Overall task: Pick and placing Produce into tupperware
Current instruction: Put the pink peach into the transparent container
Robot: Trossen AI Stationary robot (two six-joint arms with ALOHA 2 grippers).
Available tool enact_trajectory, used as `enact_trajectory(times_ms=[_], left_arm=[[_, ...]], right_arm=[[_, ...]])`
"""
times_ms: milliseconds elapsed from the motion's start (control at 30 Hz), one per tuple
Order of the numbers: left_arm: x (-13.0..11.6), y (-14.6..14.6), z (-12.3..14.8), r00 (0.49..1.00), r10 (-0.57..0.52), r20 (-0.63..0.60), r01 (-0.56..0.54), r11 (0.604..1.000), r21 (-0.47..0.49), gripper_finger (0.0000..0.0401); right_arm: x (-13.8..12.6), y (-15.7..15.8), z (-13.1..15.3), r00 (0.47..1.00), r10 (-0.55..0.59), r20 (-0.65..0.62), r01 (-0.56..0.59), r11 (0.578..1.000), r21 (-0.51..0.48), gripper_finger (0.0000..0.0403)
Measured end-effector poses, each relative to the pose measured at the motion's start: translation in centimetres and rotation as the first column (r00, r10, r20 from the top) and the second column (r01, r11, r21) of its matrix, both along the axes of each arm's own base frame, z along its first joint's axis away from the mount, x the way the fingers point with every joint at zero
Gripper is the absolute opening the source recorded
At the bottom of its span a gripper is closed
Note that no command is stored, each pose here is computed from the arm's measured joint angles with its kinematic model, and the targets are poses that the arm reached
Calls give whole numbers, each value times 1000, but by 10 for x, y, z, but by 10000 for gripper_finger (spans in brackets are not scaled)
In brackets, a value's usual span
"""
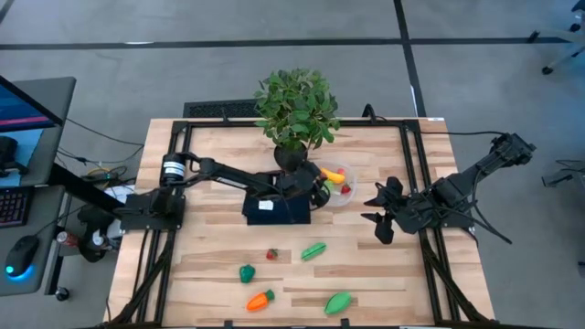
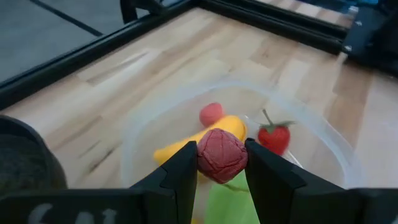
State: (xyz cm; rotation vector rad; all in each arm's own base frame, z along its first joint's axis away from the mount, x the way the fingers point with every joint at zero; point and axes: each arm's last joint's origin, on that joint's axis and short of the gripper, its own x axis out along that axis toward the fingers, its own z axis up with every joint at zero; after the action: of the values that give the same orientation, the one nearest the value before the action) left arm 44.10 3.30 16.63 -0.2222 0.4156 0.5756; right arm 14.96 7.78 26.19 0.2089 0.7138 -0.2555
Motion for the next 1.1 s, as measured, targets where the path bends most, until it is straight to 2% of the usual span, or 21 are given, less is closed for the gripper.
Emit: enact_trajectory(times_ms=[167, 800, 1100], left_arm=[[0, 8, 0, 1000, -20, 9, 20, 998, -63, 115], [0, 5, -1, 999, -53, -9, 52, 998, -43, 116], [0, 0, -1, 996, -83, -15, 83, 996, -24, 157]], right_arm=[[0, 0, 0, 1000, -9, 5, 9, 1000, -11, 166], [0, -1, 0, 1000, -14, 9, 14, 1000, -16, 166], [0, -1, 0, 1000, -12, 8, 13, 1000, -18, 166]])
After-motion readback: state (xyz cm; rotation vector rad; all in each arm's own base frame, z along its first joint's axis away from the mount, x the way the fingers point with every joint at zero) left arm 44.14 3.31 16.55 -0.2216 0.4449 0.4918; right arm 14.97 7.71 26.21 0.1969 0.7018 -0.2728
